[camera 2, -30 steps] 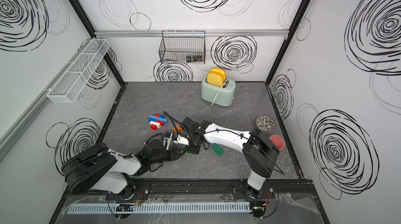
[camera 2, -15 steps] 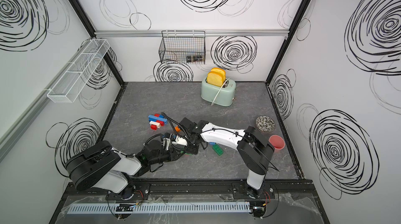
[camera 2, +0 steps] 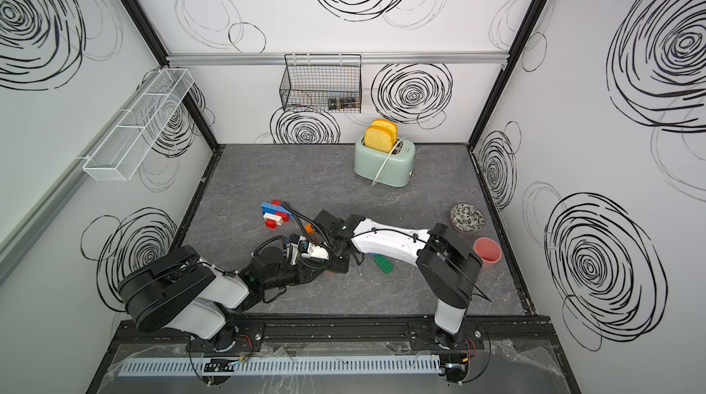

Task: Assemble a heart with lego
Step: Assemble the lego brick with the lego brick.

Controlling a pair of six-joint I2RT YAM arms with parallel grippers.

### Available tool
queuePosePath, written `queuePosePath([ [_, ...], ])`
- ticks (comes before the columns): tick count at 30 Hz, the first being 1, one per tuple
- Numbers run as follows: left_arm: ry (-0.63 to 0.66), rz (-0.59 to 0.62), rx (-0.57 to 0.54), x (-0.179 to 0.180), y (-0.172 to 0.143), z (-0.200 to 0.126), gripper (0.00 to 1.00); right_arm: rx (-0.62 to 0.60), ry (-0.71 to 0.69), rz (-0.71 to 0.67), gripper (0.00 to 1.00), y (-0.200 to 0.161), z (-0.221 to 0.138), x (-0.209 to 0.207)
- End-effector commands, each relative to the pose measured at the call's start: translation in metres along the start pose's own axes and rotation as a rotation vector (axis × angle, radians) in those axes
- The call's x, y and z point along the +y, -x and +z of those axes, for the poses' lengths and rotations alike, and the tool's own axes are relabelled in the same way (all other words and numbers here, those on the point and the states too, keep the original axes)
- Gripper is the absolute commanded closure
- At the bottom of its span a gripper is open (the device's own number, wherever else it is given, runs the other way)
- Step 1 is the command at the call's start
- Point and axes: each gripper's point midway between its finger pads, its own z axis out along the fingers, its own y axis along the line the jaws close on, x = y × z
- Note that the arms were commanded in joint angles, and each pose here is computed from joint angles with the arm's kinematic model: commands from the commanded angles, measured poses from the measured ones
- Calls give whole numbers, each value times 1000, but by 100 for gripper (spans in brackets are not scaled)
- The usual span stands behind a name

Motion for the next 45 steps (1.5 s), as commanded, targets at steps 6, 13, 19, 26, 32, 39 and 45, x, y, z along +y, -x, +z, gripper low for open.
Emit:
queuePosePath([
  [6,51,-39,17,19,-9,-2,57,173,118,-1,67,-46,35,22],
  [13,37,-48,7,16,-10,-6,56,243,119,25,68,-64,51,23],
  [19,0,-45,-13,1,-2,-11,54,223,92,28,67,-54,41,17],
  [26,61,-14,-59,0,7,-25,49,162,81,30,58,-32,24,16],
  [32,114,-14,-88,10,11,-40,47,125,60,21,49,-15,12,12],
  [39,149,-32,-120,20,13,-53,47,65,25,10,44,5,-9,6],
  [45,188,-34,-170,24,21,-69,45,-26,19,9,42,26,-32,5],
])
